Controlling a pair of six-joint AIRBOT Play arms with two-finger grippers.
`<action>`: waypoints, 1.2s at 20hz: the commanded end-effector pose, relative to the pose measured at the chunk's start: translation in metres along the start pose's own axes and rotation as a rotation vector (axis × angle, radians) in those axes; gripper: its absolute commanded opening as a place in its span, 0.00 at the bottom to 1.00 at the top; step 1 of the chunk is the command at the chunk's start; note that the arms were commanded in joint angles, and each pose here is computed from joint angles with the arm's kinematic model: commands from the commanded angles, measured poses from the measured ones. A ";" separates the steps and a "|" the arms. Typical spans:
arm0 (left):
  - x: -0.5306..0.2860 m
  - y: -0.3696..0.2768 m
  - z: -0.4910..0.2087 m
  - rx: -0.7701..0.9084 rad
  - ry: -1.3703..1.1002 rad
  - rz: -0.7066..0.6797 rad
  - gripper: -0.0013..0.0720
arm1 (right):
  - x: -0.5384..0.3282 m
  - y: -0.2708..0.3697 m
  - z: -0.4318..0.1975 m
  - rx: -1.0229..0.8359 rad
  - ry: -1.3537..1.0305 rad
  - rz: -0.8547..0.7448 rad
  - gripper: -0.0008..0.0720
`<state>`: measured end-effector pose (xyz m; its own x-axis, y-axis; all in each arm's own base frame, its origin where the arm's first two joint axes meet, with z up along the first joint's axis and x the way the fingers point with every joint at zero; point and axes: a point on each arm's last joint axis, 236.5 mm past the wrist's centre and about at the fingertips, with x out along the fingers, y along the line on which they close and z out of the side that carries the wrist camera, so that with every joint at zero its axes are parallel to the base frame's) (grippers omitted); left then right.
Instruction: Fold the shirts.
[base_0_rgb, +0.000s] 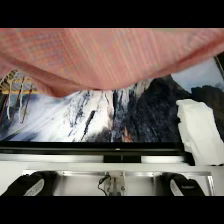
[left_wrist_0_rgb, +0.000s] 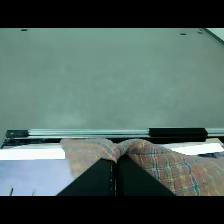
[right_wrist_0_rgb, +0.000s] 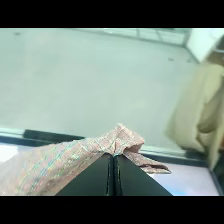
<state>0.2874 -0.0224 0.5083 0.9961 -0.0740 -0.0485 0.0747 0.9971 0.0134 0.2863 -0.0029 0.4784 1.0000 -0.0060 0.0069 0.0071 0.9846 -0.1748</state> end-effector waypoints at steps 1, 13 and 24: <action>-0.012 0.026 0.007 0.011 -0.040 0.098 0.06 | -0.024 -0.029 -0.023 -0.023 0.117 -0.119 0.08; 0.199 -0.006 -0.190 -0.141 0.531 -0.071 0.06 | 0.048 0.067 -0.341 0.249 1.037 0.094 0.08; 0.298 -0.159 -0.475 -0.587 1.129 -0.448 0.44 | 0.083 0.166 -0.503 0.681 1.369 0.182 0.08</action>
<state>0.5575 -0.1628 0.0662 0.4172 -0.5300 -0.7383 0.1163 0.8368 -0.5350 0.3726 0.0566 -0.0267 0.2663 0.2782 -0.9229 0.2217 0.9141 0.3396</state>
